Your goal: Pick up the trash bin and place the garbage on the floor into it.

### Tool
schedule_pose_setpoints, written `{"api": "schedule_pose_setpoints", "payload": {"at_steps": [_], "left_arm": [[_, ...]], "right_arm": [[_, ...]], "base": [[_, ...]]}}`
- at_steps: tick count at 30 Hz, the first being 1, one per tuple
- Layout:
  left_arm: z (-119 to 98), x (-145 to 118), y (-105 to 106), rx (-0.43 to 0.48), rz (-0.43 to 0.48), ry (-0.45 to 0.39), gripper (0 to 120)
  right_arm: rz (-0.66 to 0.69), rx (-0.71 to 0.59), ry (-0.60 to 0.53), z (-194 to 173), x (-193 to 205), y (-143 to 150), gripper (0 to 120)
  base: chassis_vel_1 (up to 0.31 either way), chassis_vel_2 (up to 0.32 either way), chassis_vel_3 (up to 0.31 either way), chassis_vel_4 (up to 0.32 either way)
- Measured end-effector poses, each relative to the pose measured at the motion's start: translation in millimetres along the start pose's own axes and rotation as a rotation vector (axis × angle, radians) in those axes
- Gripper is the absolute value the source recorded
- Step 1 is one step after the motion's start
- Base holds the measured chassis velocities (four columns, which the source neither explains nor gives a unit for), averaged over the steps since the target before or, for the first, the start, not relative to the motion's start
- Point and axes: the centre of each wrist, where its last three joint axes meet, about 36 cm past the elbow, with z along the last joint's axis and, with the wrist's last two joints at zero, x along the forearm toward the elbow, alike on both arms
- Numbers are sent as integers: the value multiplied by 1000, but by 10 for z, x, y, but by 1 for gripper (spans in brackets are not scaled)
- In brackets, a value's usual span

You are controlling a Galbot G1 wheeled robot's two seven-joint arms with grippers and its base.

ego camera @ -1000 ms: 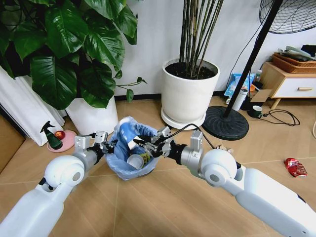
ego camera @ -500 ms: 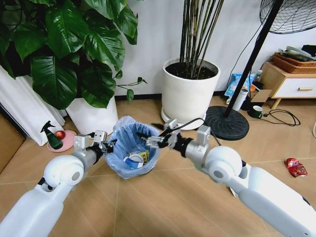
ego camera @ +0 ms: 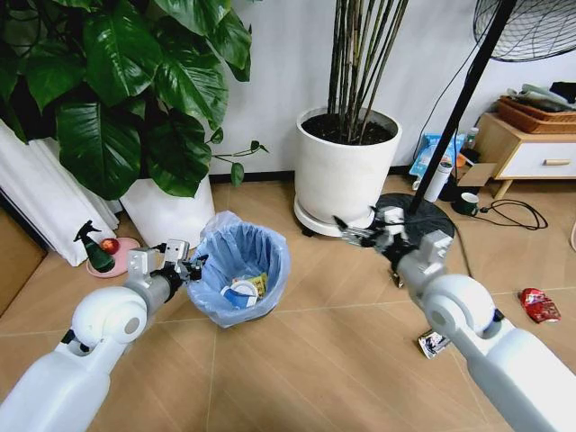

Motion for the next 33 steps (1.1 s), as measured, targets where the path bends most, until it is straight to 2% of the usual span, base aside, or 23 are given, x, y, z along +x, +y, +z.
{"api": "schedule_pose_setpoints", "payload": {"at_steps": [8,11,16,23,33], "left_arm": [[1,16,-8,-2,-8,-5,0],[-3,28,-17,-4,-6,-7,0],[15,27,-40,-7,-6,-8,0],[48,24,-56,-18,-7,-7,0],[74,73,-113,-24,5,-8,0]], "right_arm": [[122,-5,46,360,321,6,100],[241,-25,52,541,606,-27,100],[333,-35,49,694,957,-59,100],[337,-55,42,699,1112,-44,100],[308,-63,41,625,910,-37,100]], "base": [[0,0,0,0],[0,0,0,0],[0,0,0,0],[0,0,0,0],[0,0,0,0]]}}
